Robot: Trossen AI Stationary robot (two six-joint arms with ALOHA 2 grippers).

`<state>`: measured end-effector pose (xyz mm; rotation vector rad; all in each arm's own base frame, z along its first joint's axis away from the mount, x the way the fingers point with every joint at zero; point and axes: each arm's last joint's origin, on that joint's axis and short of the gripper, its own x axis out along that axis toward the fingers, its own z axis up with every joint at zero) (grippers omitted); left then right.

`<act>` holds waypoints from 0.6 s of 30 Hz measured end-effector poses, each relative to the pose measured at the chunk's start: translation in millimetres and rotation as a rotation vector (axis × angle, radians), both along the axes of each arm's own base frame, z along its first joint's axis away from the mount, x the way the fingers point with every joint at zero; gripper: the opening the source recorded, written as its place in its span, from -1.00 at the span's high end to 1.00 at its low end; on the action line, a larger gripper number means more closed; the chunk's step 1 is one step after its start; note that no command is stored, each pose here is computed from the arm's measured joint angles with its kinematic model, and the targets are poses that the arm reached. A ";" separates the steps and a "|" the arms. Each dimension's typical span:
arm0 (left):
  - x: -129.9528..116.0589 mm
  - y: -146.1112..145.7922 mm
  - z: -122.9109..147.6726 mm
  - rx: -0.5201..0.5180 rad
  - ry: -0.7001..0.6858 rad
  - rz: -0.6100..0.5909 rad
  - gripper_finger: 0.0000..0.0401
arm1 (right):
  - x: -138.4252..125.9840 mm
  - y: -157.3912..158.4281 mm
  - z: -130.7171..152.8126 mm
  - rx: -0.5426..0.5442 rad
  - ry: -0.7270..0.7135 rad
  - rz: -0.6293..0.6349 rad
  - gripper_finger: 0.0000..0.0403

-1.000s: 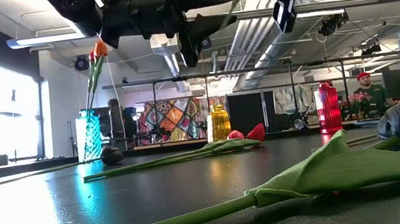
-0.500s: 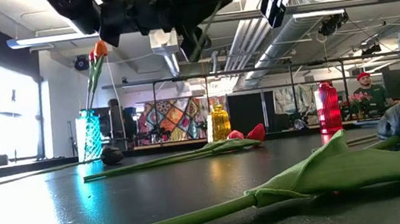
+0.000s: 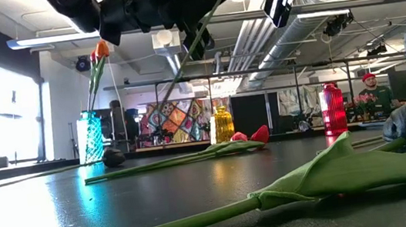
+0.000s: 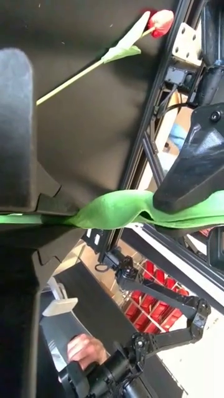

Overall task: Sort flowers into vase by color
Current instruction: Put the orange flower into the blue vase

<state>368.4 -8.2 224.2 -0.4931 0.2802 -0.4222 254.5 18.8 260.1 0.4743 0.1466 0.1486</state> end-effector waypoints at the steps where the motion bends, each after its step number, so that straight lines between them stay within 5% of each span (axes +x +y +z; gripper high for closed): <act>1: 0.0 0.0 0.0 -0.001 0.001 -0.001 0.99 | 0.0 0.0 0.0 0.001 0.001 0.000 0.99; 18: -0.1 -0.8 0.3 -0.004 -0.002 -0.012 1.00 | 0.1 -1.4 -0.2 -0.004 0.002 -0.044 0.75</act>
